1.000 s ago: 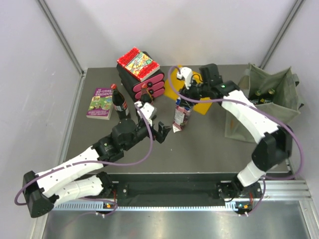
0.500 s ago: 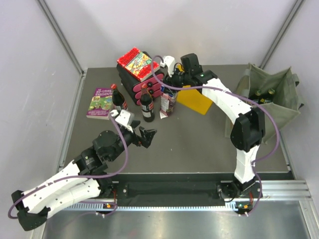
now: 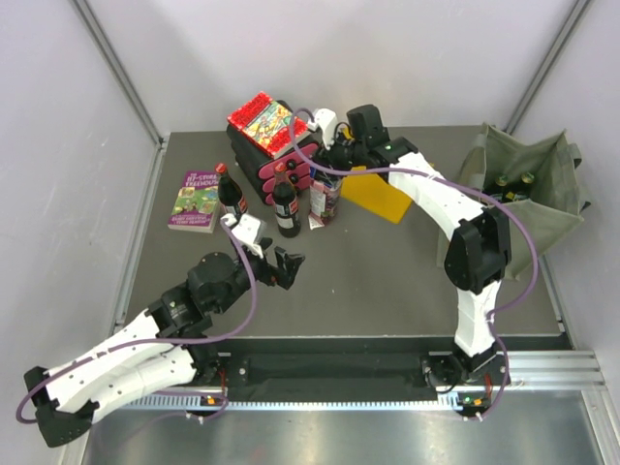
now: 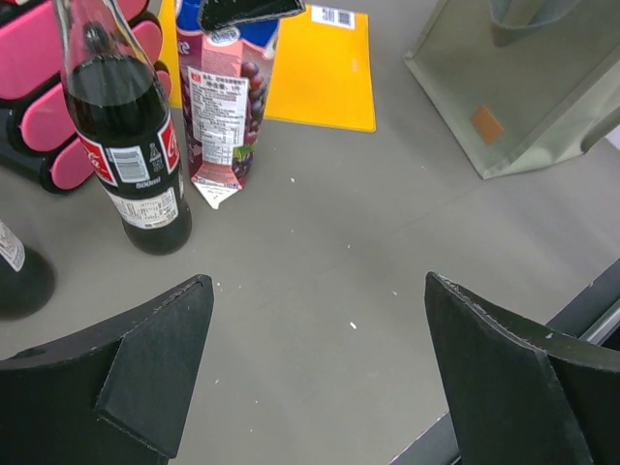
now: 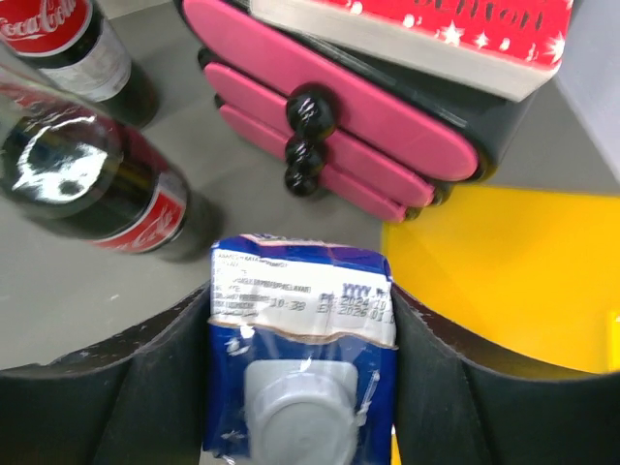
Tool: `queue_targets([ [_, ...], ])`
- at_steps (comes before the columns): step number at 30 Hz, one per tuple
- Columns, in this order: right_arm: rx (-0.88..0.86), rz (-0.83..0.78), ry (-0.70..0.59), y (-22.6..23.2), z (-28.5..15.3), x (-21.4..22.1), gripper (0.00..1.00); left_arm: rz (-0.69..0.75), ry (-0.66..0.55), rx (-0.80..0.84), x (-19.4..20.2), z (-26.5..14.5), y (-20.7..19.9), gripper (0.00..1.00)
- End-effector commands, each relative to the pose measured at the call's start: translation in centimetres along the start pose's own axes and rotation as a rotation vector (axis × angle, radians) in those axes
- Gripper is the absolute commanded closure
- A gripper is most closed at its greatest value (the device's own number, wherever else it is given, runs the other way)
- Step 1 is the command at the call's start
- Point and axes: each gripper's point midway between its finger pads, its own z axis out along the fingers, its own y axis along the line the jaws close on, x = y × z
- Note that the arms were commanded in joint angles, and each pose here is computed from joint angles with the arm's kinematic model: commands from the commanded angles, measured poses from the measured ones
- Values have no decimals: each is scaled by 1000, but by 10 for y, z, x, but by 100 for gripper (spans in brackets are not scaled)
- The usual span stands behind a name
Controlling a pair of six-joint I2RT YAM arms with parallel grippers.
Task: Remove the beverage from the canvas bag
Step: Place the drink at the center of the board.
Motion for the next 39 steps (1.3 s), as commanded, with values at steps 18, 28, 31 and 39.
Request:
queue_targets([
  [18, 68, -133, -258, 0, -39, -86, 0, 12, -32, 45, -16, 15, -15, 5],
  [28, 85, -123, -345, 2, -74, -124, 0, 12, -50, 62, -30, 16, -21, 6],
  [31, 98, -121, -400, 3, -112, -142, 0, 6, -66, 92, -45, 20, -31, 5],
  [39, 255, -101, -467, -10, -238, -132, 1, -56, -58, 207, -77, 62, -77, 1],
])
